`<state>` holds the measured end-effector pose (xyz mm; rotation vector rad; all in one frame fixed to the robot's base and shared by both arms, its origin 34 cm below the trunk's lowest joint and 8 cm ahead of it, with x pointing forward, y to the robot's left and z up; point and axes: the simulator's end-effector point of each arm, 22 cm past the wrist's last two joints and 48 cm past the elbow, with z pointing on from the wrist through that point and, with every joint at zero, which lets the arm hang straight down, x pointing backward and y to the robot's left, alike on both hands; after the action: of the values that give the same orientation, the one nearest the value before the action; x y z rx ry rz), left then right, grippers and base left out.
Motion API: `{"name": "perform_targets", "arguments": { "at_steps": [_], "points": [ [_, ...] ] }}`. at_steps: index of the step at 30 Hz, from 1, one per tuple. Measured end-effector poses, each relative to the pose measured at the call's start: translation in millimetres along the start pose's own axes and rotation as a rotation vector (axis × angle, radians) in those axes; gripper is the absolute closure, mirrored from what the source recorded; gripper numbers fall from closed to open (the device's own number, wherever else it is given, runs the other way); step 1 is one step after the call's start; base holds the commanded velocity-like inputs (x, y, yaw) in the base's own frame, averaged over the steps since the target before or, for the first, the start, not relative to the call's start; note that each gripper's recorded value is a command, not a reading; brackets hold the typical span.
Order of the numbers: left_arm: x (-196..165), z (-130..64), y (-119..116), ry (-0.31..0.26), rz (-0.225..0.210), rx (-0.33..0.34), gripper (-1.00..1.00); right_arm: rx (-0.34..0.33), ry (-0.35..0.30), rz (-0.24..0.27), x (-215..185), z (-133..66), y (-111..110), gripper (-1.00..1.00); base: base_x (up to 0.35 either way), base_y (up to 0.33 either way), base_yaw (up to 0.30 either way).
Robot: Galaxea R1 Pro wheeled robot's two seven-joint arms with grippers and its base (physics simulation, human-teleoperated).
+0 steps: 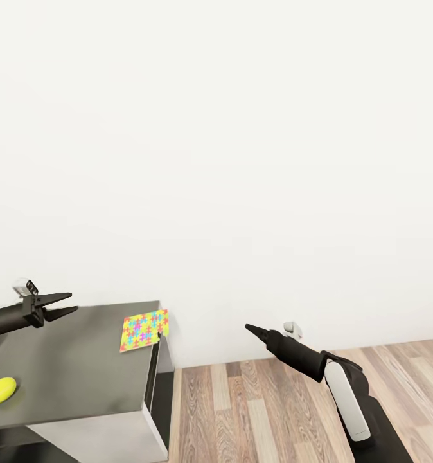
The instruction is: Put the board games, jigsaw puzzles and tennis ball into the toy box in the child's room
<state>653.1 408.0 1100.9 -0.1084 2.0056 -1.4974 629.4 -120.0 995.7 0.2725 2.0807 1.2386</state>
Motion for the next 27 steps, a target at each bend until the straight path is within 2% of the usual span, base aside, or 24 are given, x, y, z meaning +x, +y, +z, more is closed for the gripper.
{"name": "perform_targets", "arguments": {
  "at_steps": [27],
  "points": [
    [-6.4,-6.4,-22.8,-0.016,0.037,0.019,-1.0,-0.022,-0.029,-0.035,-11.6,-7.2,19.5,-1.0,0.0,0.0,0.0]
  ]
}}
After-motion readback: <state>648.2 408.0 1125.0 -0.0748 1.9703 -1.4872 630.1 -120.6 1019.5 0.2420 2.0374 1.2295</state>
